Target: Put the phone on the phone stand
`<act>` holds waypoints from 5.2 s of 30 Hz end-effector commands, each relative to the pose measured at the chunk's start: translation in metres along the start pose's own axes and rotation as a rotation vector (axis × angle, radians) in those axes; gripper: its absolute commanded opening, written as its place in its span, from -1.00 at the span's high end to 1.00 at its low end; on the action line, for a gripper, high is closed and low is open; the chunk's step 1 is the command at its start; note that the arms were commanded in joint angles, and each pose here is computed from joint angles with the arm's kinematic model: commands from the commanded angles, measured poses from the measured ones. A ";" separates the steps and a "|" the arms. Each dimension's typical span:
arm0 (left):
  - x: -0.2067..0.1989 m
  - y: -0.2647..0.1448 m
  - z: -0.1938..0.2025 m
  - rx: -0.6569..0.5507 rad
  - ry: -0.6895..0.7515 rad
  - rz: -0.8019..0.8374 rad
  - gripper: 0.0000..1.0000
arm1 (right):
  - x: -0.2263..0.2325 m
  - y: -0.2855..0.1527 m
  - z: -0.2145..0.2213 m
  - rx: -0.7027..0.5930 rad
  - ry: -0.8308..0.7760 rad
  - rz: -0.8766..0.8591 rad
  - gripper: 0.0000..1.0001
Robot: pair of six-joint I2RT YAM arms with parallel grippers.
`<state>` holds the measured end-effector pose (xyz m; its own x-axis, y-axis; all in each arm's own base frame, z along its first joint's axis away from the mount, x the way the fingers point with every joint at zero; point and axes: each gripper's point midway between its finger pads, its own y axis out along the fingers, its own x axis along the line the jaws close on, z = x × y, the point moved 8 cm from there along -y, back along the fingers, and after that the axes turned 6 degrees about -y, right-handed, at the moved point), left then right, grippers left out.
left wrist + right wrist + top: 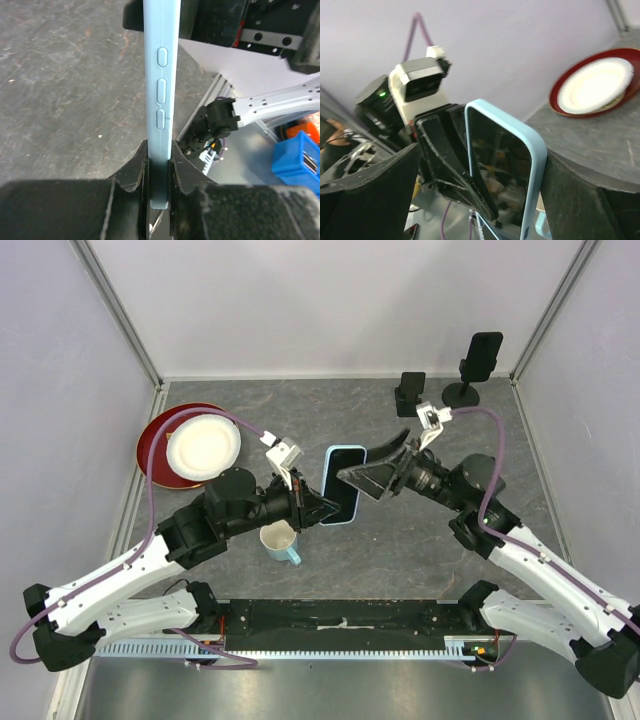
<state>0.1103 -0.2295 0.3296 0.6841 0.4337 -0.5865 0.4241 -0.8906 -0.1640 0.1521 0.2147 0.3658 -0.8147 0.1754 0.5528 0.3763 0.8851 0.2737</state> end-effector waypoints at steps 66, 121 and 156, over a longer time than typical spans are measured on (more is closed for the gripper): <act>0.035 -0.050 -0.034 -0.186 0.166 -0.474 -0.93 | -0.148 -0.007 0.023 0.238 -0.426 1.101 1.00; 0.084 -0.045 -0.019 -0.251 0.317 -0.641 -0.90 | -0.448 0.019 -0.120 -0.161 -0.898 1.423 1.00; 0.089 -0.040 -0.020 -0.232 0.302 -0.636 -0.90 | -0.467 -0.003 -0.104 -0.139 -0.865 1.478 1.00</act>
<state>0.1627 -0.1494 0.2885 0.3706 0.9136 -0.1672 0.8777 -0.4034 -0.2586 0.5733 0.0937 0.1710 0.2146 0.9528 -0.2147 0.9729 -0.2278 -0.0385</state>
